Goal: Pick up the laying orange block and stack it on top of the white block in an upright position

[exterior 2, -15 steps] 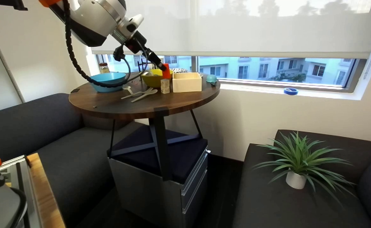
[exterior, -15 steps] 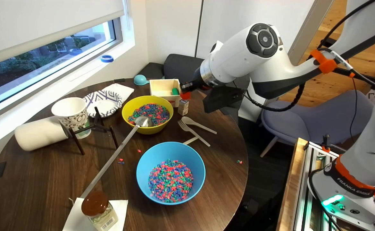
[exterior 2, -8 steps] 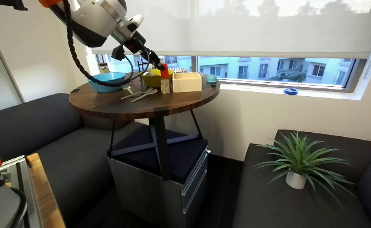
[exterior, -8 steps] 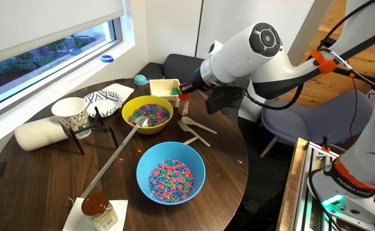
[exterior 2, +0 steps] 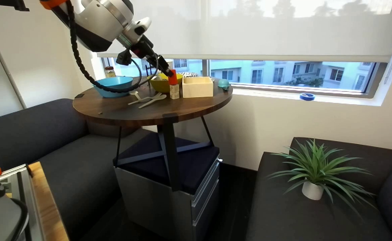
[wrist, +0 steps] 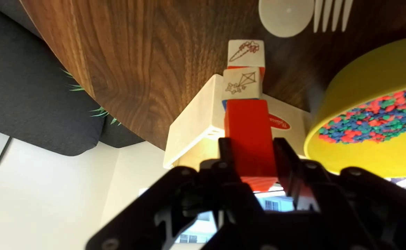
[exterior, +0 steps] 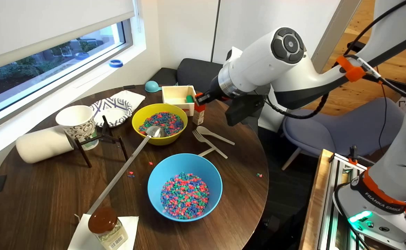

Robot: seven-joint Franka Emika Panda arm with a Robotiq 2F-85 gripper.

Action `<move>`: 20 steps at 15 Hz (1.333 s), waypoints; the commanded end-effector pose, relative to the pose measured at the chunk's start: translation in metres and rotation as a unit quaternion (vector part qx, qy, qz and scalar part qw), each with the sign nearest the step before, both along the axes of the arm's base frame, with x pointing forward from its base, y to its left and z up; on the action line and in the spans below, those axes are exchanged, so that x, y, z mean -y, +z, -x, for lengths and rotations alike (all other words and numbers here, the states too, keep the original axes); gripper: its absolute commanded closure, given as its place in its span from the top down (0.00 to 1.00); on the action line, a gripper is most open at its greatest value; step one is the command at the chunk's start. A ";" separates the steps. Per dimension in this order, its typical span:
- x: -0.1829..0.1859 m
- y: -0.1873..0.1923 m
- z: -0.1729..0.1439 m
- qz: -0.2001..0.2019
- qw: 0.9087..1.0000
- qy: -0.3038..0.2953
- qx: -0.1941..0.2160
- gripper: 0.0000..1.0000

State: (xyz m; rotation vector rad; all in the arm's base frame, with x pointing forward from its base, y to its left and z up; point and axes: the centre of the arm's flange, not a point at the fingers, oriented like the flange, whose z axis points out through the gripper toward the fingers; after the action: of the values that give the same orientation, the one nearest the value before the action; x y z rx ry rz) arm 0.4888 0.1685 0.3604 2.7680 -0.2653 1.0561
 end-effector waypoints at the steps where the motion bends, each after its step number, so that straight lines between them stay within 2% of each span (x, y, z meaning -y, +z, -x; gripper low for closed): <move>1: 0.006 -0.001 0.006 -0.006 1.000 0.010 -0.010 0.08; 13: 0.011 0.002 0.002 -0.004 1.000 0.010 -0.003 0.08; 14: 0.010 0.003 0.001 -0.006 1.000 0.012 -0.003 0.30; 15: 0.010 0.003 0.001 -0.006 1.000 0.013 -0.002 0.58; 17: 0.009 0.005 0.001 -0.010 1.000 0.017 0.002 0.64; 20: 0.008 0.008 0.001 -0.016 1.000 0.022 0.004 0.88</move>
State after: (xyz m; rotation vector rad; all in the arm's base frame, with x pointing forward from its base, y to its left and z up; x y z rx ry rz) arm 0.4910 0.1635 0.3645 2.7871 -0.2481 1.0716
